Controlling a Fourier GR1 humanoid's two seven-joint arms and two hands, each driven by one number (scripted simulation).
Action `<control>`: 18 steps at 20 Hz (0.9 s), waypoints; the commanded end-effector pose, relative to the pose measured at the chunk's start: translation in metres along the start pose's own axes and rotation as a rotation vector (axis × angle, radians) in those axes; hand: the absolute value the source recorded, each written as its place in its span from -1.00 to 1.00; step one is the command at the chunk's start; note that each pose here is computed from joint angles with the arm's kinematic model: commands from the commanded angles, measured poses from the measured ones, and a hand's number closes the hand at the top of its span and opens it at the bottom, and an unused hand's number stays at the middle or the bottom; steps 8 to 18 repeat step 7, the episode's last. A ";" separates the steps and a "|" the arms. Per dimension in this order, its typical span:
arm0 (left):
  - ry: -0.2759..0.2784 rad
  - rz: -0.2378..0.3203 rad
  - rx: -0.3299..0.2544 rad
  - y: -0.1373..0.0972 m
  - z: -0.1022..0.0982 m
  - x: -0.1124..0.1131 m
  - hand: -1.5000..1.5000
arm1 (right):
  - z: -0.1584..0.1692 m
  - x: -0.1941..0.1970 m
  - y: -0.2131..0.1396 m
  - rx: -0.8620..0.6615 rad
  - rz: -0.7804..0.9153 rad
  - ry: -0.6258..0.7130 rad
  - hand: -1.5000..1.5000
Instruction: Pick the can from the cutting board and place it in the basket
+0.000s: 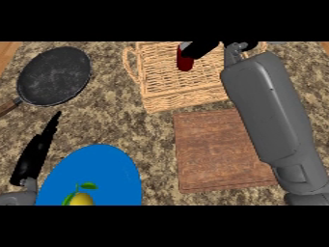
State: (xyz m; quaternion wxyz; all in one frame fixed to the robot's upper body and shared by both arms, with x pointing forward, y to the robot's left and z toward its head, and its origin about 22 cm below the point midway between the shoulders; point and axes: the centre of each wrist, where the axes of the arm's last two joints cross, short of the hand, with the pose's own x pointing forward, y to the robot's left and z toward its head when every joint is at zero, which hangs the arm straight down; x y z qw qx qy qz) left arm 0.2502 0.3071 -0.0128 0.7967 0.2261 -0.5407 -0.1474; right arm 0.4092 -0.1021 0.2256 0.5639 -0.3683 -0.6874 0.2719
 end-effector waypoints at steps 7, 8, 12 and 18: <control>0.012 0.021 0.013 0.008 0.004 0.001 0.00 | -0.019 -0.060 -0.050 -0.214 -0.225 0.259 -1.00; 0.012 0.021 0.013 0.008 0.004 0.001 0.00 | -0.019 -0.060 -0.050 -0.214 -0.225 0.259 -1.00; 0.012 0.021 0.013 0.008 0.004 0.001 0.00 | -0.019 -0.060 -0.050 -0.214 -0.225 0.259 -1.00; 0.012 0.021 0.013 0.008 0.004 0.001 0.00 | -0.019 -0.060 -0.050 -0.214 -0.225 0.259 -1.00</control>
